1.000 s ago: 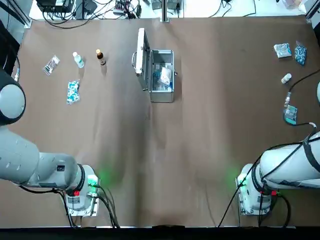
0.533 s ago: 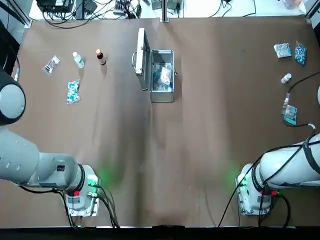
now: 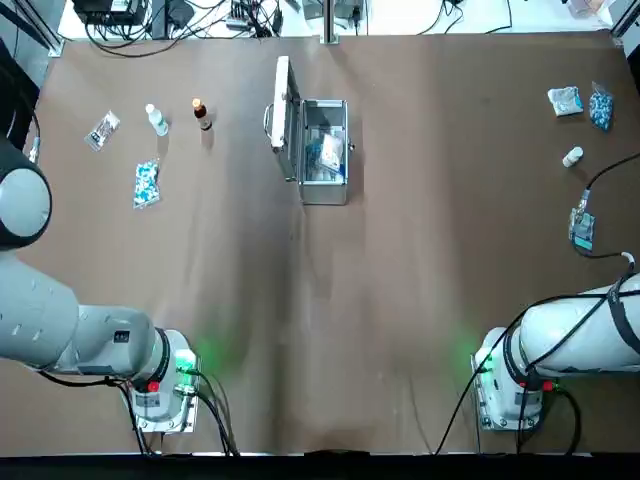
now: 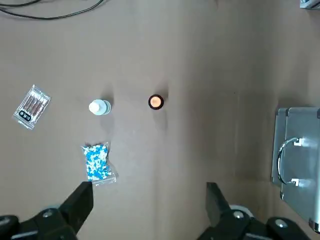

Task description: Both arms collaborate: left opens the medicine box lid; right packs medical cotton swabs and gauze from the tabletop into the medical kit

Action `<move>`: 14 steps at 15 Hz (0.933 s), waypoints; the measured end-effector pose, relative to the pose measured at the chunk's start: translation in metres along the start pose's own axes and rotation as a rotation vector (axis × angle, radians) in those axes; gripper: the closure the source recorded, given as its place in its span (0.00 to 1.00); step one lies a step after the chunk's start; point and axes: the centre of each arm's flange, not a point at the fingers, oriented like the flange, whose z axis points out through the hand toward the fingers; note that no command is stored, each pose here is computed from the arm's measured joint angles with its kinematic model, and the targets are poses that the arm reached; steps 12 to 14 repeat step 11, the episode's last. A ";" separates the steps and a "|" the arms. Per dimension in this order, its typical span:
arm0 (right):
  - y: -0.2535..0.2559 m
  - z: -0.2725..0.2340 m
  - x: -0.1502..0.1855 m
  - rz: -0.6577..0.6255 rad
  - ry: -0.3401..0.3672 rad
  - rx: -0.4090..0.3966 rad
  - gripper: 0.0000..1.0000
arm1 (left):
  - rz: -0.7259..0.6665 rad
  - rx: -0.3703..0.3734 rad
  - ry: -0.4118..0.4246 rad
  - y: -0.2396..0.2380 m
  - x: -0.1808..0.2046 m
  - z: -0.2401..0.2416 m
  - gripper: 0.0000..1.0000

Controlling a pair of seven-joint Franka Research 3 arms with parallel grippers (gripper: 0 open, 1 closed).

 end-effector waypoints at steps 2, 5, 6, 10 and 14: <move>-0.004 0.002 0.000 -0.007 -0.004 0.000 0.02 | 0.000 0.000 -0.002 0.000 0.000 0.001 0.00; -0.006 0.005 0.000 -0.011 -0.008 0.000 0.02 | 0.000 0.000 -0.004 0.000 0.001 0.002 0.00; -0.006 0.005 0.000 -0.011 -0.007 0.000 0.02 | 0.000 0.000 -0.004 0.000 0.001 0.003 0.00; -0.006 0.005 0.000 -0.010 -0.004 0.000 0.02 | 0.000 0.000 -0.005 0.000 0.001 0.003 0.00; -0.006 0.005 0.000 -0.010 -0.004 0.000 0.02 | 0.000 0.000 -0.005 0.000 0.001 0.003 0.00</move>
